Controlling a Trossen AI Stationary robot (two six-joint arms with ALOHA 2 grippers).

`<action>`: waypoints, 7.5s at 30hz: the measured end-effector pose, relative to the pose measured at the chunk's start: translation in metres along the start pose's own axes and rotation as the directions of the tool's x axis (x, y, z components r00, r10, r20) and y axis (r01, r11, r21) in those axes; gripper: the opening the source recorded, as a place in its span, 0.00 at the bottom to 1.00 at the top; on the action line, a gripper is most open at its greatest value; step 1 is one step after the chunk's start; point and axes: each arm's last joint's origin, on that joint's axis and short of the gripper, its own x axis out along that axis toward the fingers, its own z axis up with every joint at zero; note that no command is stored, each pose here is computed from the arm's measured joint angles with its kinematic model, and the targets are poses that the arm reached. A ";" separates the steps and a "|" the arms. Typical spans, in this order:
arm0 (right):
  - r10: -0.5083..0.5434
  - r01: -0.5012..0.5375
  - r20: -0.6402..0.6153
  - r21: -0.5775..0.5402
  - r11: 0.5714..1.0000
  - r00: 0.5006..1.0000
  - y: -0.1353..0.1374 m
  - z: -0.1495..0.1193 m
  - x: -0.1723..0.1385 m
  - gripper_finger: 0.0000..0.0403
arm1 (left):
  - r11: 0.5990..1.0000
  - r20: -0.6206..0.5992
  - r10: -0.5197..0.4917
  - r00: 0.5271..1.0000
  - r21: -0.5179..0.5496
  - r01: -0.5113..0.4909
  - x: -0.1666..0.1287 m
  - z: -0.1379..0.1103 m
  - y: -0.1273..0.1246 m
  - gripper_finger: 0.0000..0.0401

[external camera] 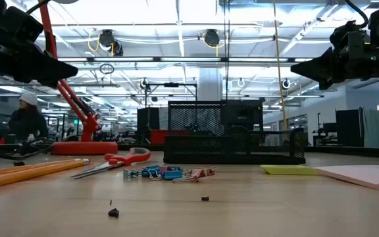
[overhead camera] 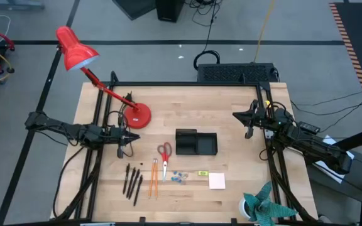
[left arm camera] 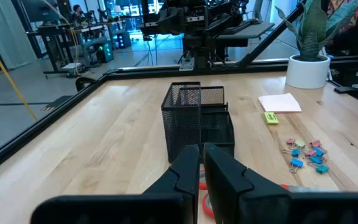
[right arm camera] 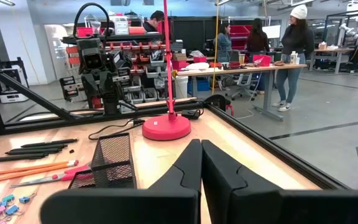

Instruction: Pick and place office supplies into organizer

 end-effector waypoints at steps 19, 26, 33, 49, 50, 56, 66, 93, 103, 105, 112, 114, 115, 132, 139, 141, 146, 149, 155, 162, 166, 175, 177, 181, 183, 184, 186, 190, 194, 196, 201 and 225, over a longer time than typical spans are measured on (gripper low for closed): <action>0.000 0.000 0.000 0.000 1.000 1.000 0.000 0.000 0.000 0.00 | 1.000 0.000 0.000 1.000 0.000 0.000 0.000 0.000 0.000 0.08; 0.000 0.000 0.000 0.000 1.000 1.000 0.000 0.000 0.000 0.00 | 1.000 0.000 0.000 1.000 0.000 0.000 0.000 0.000 0.000 0.08; 0.000 0.000 0.000 0.000 1.000 1.000 0.000 0.000 0.000 0.00 | 1.000 0.000 0.000 1.000 0.000 0.000 0.000 0.000 0.000 0.08; 0.000 0.000 0.000 0.000 1.000 1.000 0.000 0.000 0.000 0.00 | 1.000 0.000 0.000 1.000 0.000 0.000 0.000 0.000 0.000 0.08; 0.000 0.000 0.000 0.000 1.000 1.000 0.000 0.000 0.000 0.00 | 1.000 0.000 0.000 1.000 0.000 0.000 0.000 0.000 0.000 0.08; 0.000 0.000 0.000 0.000 1.000 1.000 0.000 0.000 0.000 0.00 | 1.000 0.000 0.000 1.000 0.000 0.000 0.000 0.000 0.000 0.08; 0.000 0.000 0.000 0.000 1.000 1.000 0.000 0.000 0.000 0.00 | 1.000 0.000 0.000 1.000 0.000 0.000 0.000 0.000 0.000 0.08; 0.000 0.000 0.000 0.000 1.000 1.000 0.000 0.000 0.000 0.00 | 1.000 0.000 0.000 1.000 0.000 0.000 0.000 0.000 0.000 0.08; 0.000 0.000 0.000 0.022 1.000 1.000 0.000 0.000 0.000 0.00 | 1.000 0.000 0.000 1.000 0.000 0.000 0.000 0.000 0.000 0.08; 0.000 0.000 0.000 0.053 0.999 1.000 0.000 0.000 0.000 0.00 | 1.000 0.001 0.000 1.000 0.000 0.000 0.000 0.000 0.000 0.08; 0.001 -0.001 0.000 0.137 0.991 1.000 0.000 0.000 0.000 0.00 | 1.000 0.018 0.001 1.000 -0.006 -0.001 0.000 0.002 0.000 0.08; 0.001 -0.001 0.000 0.138 0.990 1.000 0.000 0.000 0.000 0.00 | 1.000 0.020 0.001 1.000 -0.015 -0.001 0.000 0.002 0.000 0.08; 0.000 -0.001 0.000 0.138 0.990 1.000 0.000 0.000 0.000 0.00 | 1.000 0.020 0.001 1.000 -0.021 0.000 0.000 0.002 0.000 0.08; 0.005 -0.009 0.032 0.117 0.993 0.999 0.000 0.003 0.000 0.00 | 0.995 0.117 -0.103 0.988 0.003 0.103 0.000 0.011 -0.003 0.08; 0.016 -0.023 0.080 0.087 0.996 0.997 0.002 0.009 0.000 0.08 | 0.994 0.249 -0.102 0.963 0.056 0.091 -0.002 0.024 -0.002 0.08; 0.050 -0.057 0.080 0.086 0.995 0.996 0.004 0.010 0.000 0.13 | 0.991 0.292 -0.125 0.948 0.085 0.105 -0.003 0.028 -0.003 0.08; 0.182 -0.188 0.092 0.069 0.980 0.979 0.016 0.027 0.004 0.24 | 0.987 0.337 -0.137 0.932 0.122 0.101 -0.005 0.033 -0.003 0.08; 0.258 -0.261 0.063 0.056 0.964 0.964 0.025 0.044 0.009 0.31 | 0.992 0.308 -0.092 0.947 0.114 0.059 -0.004 0.030 -0.001 0.08; 0.290 -0.291 -0.094 0.002 0.957 0.952 0.047 0.074 0.033 0.43 | 0.994 0.207 -0.032 0.978 0.104 0.010 -0.001 0.021 0.000 0.08; 0.262 -0.303 -0.298 -0.098 0.948 0.918 0.080 0.101 0.074 0.53 | 0.995 0.215 -0.006 0.977 0.096 -0.015 -0.001 0.022 0.000 0.08; 0.285 -0.341 -0.403 -0.074 0.937 0.870 0.098 0.109 0.093 0.56 | 0.990 0.245 -0.002 0.970 0.138 -0.032 -0.002 0.025 0.001 0.08; 0.248 -0.358 -0.586 -0.078 0.931 0.772 0.137 0.092 0.123 0.58 | 0.985 0.274 0.001 0.962 0.167 -0.049 -0.003 0.028 0.001 0.08; 0.256 -0.380 -0.663 -0.047 0.924 0.703 0.145 0.087 0.124 0.58 | 0.984 0.274 0.001 0.962 0.173 -0.051 -0.003 0.028 0.001 0.08; 0.262 -0.385 -0.734 0.001 0.923 0.627 0.166 0.079 0.127 0.61 | 0.980 0.275 0.002 0.962 0.190 -0.056 -0.003 0.028 0.001 0.08; 0.274 -0.384 -0.750 0.029 0.923 0.602 0.177 0.073 0.129 0.64 | 0.979 0.275 0.009 0.961 0.195 -0.065 -0.003 0.028 0.001 0.08; 0.275 -0.384 -0.760 0.037 0.923 0.588 0.182 0.069 0.130 0.65 | 0.979 0.276 0.019 0.961 0.192 -0.074 -0.003 0.028 0.002 0.08; 0.267 -0.374 -0.792 0.053 0.926 0.549 0.188 0.060 0.129 0.68 | 0.978 0.277 0.045 0.960 0.186 -0.099 -0.003 0.028 0.002 0.08; 0.224 -0.306 -0.853 0.081 0.949 0.471 0.193 0.044 0.126 0.76 | 0.980 0.292 0.066 0.954 0.162 -0.117 -0.004 0.030 0.003 0.08; 0.196 -0.262 -0.890 0.091 0.961 0.411 0.199 0.028 0.125 0.82 | 0.981 0.302 0.067 0.951 0.152 -0.118 -0.004 0.031 0.003 0.08; 0.218 -0.262 -0.903 0.124 0.957 0.371 0.203 0.022 0.125 0.83 | 0.982 0.308 0.068 0.949 0.147 -0.118 -0.004 0.032 0.003 0.08; 0.255 -0.256 -0.921 0.181 0.950 0.296 0.214 0.010 0.121 0.84 | 0.984 0.307 0.070 0.949 0.137 -0.116 -0.004 0.031 0.003 0.08; 0.282 -0.121 -0.956 0.271 0.955 0.085 0.236 -0.043 0.120 0.84 | 0.988 0.311 0.076 0.948 0.108 -0.114 -0.004 0.032 0.004 0.08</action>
